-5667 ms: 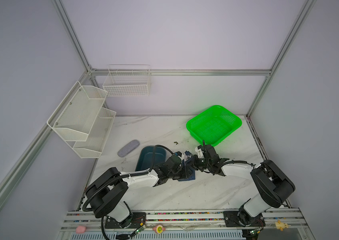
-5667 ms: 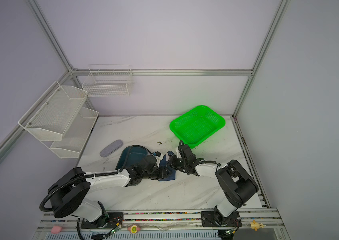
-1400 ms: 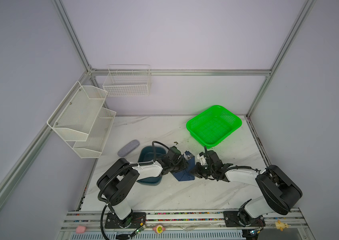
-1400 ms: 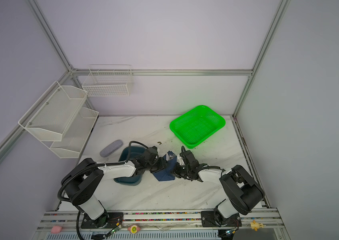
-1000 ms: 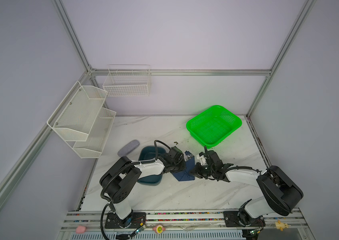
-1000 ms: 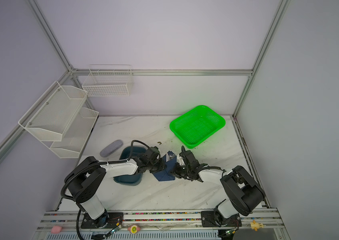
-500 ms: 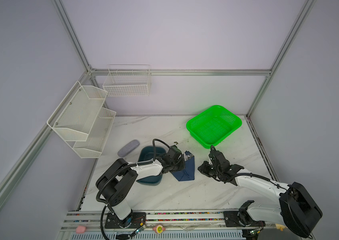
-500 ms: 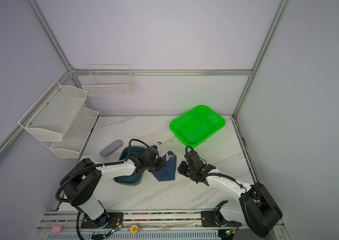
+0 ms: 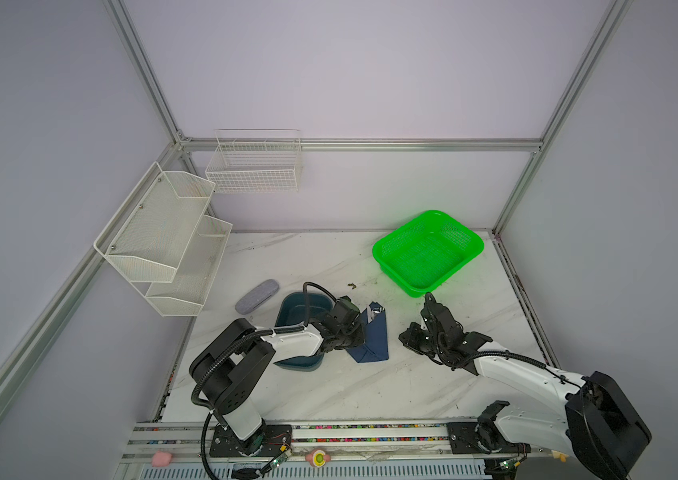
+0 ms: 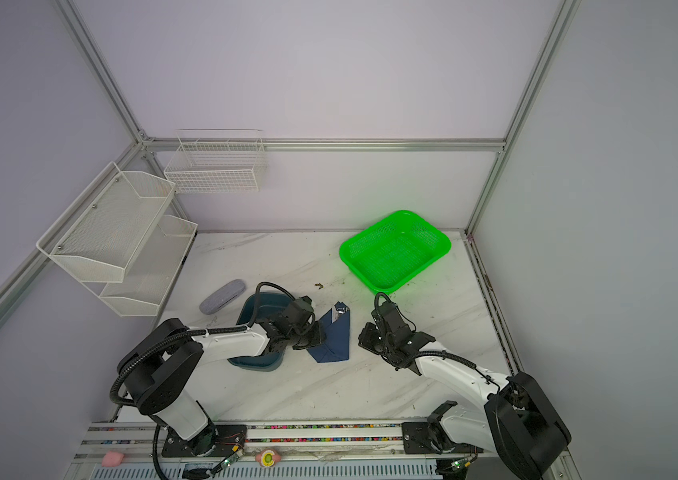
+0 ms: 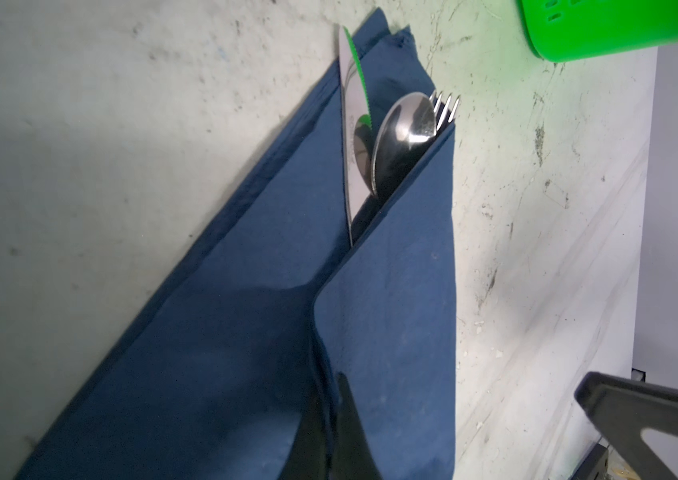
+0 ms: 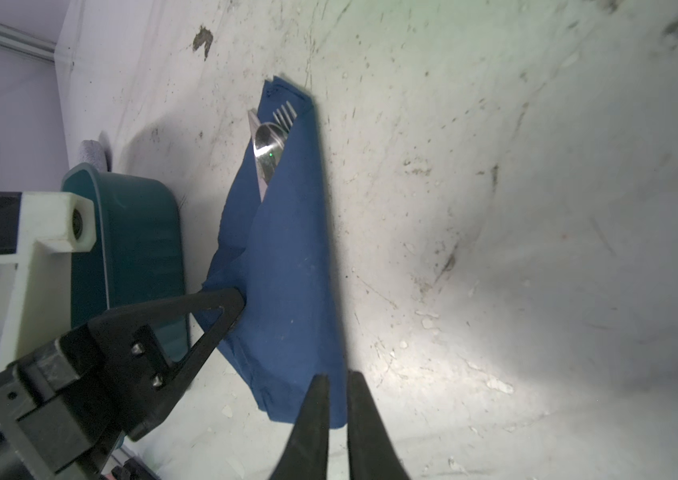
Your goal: Place the utensils on the paper napkin and roll it up
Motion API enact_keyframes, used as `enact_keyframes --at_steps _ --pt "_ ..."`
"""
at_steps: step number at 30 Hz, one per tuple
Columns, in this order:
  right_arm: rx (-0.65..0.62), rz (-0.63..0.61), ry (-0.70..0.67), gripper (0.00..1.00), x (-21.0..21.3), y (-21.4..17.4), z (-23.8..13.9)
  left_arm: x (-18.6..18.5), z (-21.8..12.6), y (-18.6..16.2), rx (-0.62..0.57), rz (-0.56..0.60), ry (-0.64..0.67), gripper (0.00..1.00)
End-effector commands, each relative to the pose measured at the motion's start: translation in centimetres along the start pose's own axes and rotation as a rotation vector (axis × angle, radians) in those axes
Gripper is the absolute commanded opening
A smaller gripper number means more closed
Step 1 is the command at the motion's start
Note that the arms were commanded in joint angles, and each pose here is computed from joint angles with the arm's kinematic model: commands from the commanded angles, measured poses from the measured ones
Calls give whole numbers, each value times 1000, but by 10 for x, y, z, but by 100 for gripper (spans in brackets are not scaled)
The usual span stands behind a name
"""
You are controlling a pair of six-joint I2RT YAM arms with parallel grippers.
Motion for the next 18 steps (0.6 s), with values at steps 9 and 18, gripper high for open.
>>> enact_keyframes --at_steps 9,18 --pt "48 13 144 11 16 -9 11 14 -5 5 -54 35 45 0" --pt "118 4 116 11 10 -19 25 21 -5 0 -50 33 65 0"
Point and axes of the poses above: each gripper's point midway between its finger pads, its own z axis out along the fingers, its own x axis along the line the jaws close on, y = z × x, the point moved 3 cm from there along -z, back along the fingers, and after that the axes turned 14 degrees about -z, right-handed, at the moved point
